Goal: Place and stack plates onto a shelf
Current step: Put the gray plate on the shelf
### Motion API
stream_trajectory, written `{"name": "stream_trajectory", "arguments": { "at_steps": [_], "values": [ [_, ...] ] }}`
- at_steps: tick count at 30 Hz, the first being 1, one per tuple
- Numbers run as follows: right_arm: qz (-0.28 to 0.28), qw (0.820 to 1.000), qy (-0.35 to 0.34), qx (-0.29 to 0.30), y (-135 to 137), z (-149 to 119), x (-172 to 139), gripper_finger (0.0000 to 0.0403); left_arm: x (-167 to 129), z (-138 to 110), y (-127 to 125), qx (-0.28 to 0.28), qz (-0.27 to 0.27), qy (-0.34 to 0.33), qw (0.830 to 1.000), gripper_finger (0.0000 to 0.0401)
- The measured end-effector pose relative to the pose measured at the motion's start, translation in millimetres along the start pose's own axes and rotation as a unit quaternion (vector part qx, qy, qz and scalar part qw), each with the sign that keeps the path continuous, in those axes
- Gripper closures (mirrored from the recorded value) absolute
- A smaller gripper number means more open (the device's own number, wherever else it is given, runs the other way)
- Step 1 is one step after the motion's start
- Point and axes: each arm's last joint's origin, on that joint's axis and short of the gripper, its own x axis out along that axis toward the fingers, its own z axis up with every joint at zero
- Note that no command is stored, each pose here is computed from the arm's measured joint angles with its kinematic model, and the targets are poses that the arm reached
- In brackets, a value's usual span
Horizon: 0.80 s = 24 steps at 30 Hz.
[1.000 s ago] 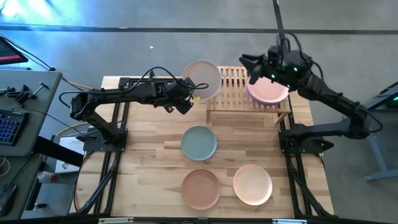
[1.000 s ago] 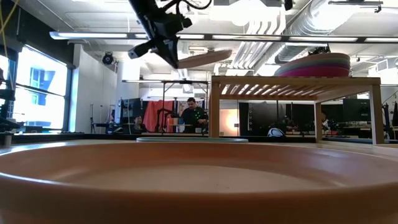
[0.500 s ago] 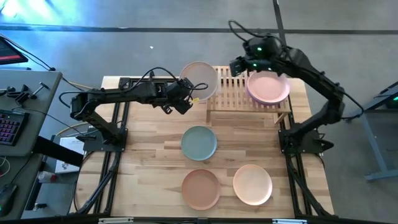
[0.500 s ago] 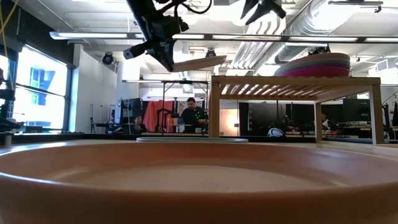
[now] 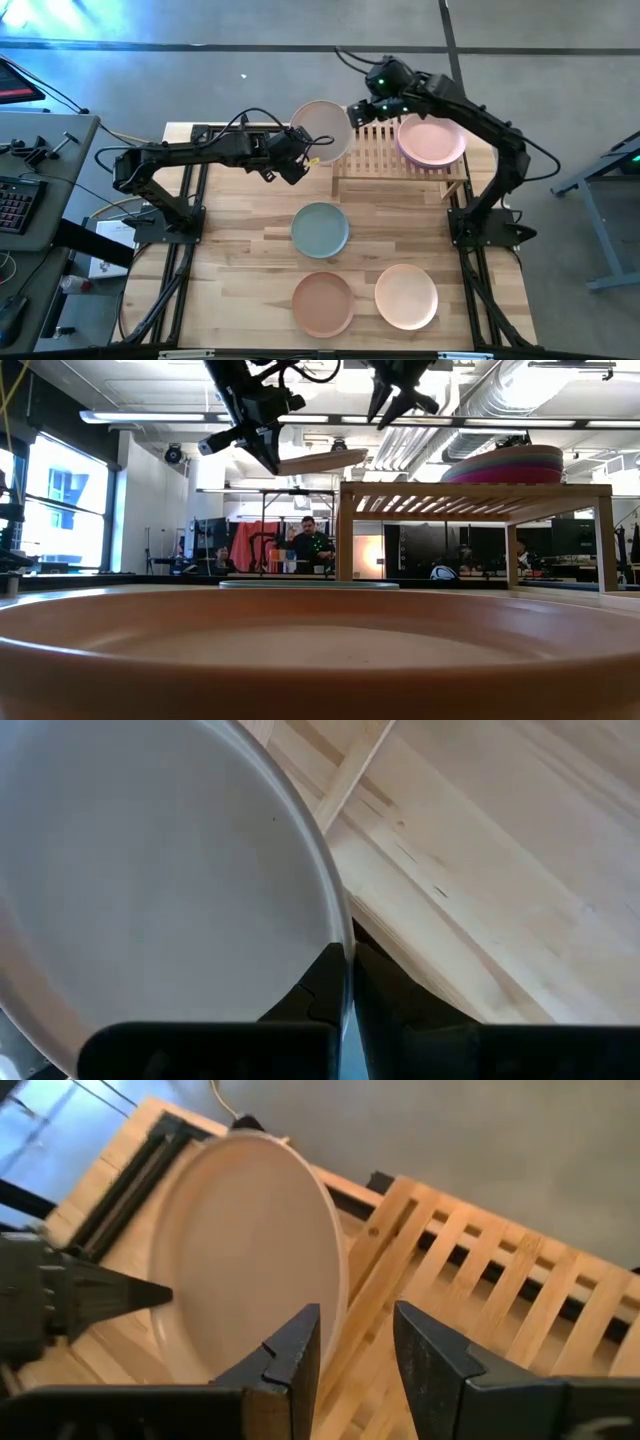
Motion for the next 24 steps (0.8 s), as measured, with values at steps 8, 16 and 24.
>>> {"name": "stream_trajectory", "arguments": {
  "at_steps": [8,16,24],
  "values": [
    [-0.003,0.999,0.036,0.002,1.7,-2.9,19.3,0.0293,-0.3,0.7,5.5,-0.012,0.027,0.000,1.000,0.0396],
    [-0.003,0.999,0.036,0.003,1.8,-2.8,20.2,0.0293,-0.9,0.8,9.9,0.001,0.050,0.008,0.999,0.0396],
    [-0.008,0.999,0.039,0.002,1.3,-3.5,20.1,0.0303,-1.1,1.0,12.4,0.003,0.063,0.010,0.998,0.0396]
  ]
}}
